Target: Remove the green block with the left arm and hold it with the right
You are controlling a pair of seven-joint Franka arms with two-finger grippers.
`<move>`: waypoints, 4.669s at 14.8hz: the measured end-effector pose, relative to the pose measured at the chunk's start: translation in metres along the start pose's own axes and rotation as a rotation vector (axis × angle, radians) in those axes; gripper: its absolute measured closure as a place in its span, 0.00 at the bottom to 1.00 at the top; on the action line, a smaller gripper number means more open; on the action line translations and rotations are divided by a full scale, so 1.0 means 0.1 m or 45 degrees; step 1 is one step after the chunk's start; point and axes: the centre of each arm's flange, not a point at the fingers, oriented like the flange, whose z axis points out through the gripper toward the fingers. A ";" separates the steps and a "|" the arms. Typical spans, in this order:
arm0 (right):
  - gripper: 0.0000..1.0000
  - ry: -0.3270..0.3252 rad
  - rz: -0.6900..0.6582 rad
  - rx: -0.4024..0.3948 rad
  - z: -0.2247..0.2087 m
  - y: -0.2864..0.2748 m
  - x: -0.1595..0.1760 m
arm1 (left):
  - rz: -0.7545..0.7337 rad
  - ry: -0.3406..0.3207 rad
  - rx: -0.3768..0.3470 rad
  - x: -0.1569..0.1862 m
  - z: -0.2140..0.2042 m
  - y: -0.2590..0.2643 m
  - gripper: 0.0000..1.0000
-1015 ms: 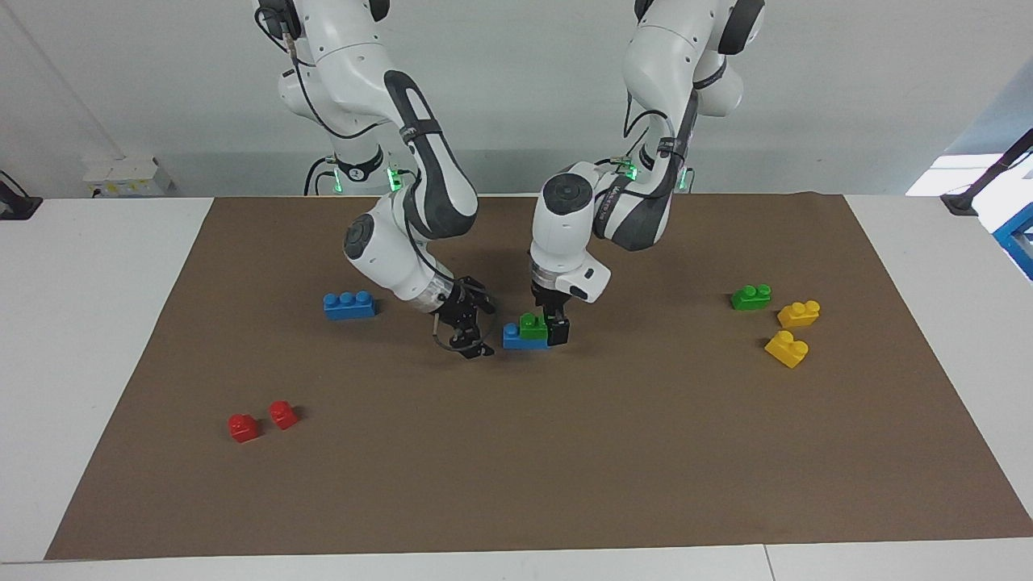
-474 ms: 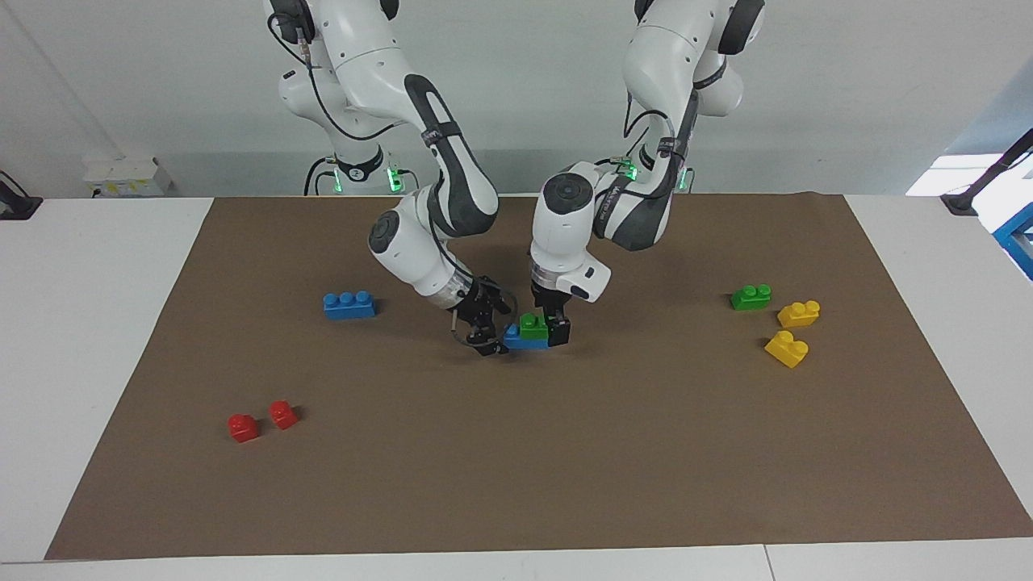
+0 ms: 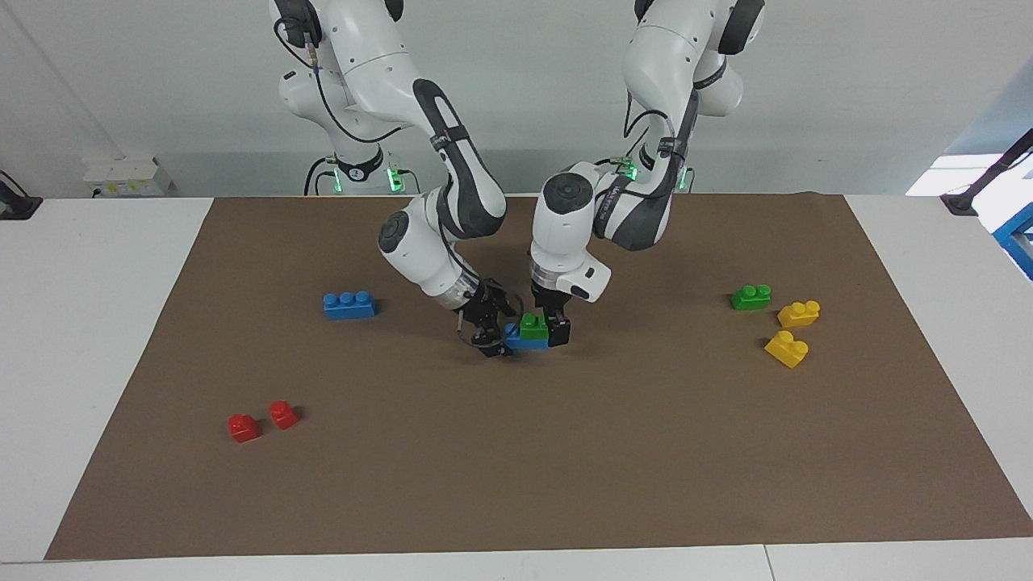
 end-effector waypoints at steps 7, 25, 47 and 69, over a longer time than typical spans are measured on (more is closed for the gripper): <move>0.65 -0.001 -0.017 0.003 -0.01 -0.01 -0.01 | -0.008 -0.007 -0.009 0.00 -0.01 0.01 0.00; 0.66 -0.005 -0.065 0.024 -0.05 -0.07 -0.01 | 0.124 0.016 -0.058 -0.02 0.03 -0.03 0.64; 0.66 -0.004 -0.293 -0.136 -1.16 -0.82 1.00 | 0.580 0.104 0.065 2.26 -0.84 0.82 0.64; 0.66 -0.025 -0.350 -0.149 -1.90 -0.86 2.65 | 1.047 0.068 0.004 3.53 0.29 0.99 0.64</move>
